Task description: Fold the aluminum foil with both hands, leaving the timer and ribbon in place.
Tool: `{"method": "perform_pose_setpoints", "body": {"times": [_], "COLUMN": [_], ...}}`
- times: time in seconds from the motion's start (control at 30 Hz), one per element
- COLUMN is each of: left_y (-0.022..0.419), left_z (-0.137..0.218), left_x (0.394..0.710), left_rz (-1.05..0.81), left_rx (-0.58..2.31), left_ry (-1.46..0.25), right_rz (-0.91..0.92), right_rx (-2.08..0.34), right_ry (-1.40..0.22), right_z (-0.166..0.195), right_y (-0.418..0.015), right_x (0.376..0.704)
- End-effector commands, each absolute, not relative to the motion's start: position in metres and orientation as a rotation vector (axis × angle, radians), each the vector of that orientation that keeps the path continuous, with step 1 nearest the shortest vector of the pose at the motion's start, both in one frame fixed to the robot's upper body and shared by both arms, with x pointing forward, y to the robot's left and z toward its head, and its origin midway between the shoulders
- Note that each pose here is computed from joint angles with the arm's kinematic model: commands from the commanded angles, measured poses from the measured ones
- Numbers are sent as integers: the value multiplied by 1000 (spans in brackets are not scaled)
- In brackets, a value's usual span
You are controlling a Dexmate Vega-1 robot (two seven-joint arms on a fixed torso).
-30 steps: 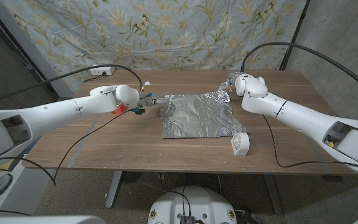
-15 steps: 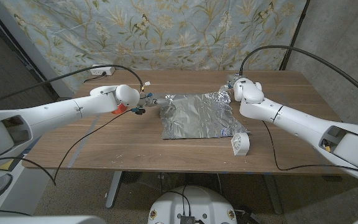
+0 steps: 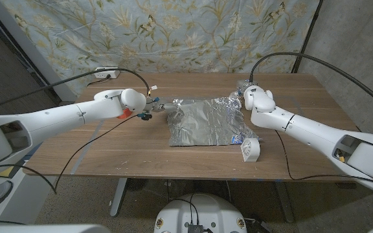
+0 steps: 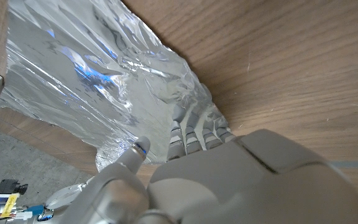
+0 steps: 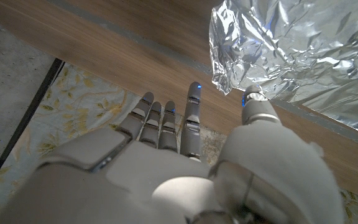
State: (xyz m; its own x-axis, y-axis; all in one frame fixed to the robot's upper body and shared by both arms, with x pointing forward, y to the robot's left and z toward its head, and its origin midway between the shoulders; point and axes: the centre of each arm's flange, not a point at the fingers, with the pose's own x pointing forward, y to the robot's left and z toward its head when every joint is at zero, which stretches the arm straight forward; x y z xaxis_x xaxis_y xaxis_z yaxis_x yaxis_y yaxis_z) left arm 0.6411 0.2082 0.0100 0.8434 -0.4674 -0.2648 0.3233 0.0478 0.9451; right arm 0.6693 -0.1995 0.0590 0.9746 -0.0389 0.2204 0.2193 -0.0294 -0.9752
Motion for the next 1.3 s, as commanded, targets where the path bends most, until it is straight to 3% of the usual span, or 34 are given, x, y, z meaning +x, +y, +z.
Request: {"method": "perform_pose_setpoints", "body": {"times": [0.03, 1.3], "left_y": [213, 210], "left_z": [10, 8], "left_x": [639, 645], "left_rz": [-582, -589], "left_rx": [1404, 1401], "left_ry": [-106, -98], "right_rz": [-213, -254], "right_rx": [-1592, -1594], "right_ry": [-143, -119], "right_z": [54, 41], "right_y": [-205, -215], "right_x": [672, 677]}}
